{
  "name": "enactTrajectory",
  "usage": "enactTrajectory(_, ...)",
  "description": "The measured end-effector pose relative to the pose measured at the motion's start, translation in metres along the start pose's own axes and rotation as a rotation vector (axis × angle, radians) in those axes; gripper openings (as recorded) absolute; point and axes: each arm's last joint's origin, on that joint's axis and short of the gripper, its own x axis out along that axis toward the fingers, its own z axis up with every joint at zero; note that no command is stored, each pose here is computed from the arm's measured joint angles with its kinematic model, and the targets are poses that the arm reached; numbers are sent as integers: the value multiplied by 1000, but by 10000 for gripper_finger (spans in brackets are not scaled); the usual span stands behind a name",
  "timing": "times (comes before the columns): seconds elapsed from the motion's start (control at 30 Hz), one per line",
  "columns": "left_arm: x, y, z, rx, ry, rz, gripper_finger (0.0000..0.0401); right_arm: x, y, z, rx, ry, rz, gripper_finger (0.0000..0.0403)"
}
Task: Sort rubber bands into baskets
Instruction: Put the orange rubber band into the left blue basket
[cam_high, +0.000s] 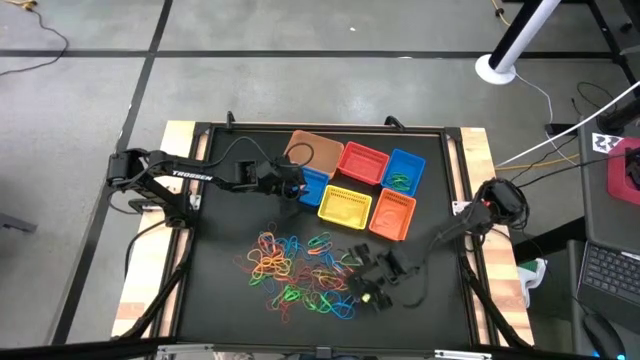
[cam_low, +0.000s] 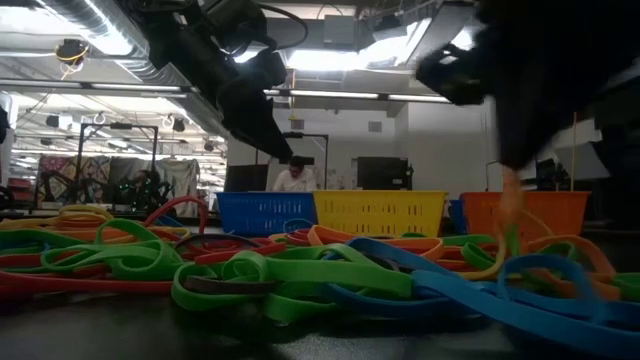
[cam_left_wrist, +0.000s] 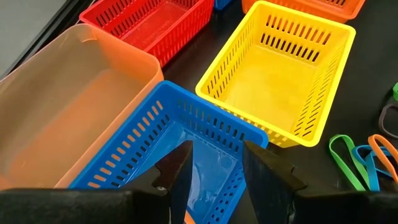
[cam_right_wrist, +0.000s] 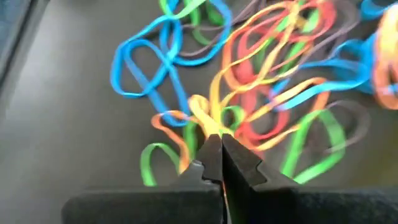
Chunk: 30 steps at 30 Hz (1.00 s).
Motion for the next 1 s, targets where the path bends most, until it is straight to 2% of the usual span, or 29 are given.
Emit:
enactTrajectory(0.2,-9,-6,4,37,-30,-17,137,-17,-39,13,-112,2,-48,1)
enactTrajectory(0.47,-45,-13,11,80,-84,-50,137,-27,-113,17,-200,-52,-154,1)
enactTrajectory(0.8,-94,-15,-2,96,-14,-84,137,-46,-215,6,-186,-219,-339,1)
enactTrajectory(1.0,-105,-20,-12,57,74,-101,137,-56,-252,-7,-178,-320,-321,1)
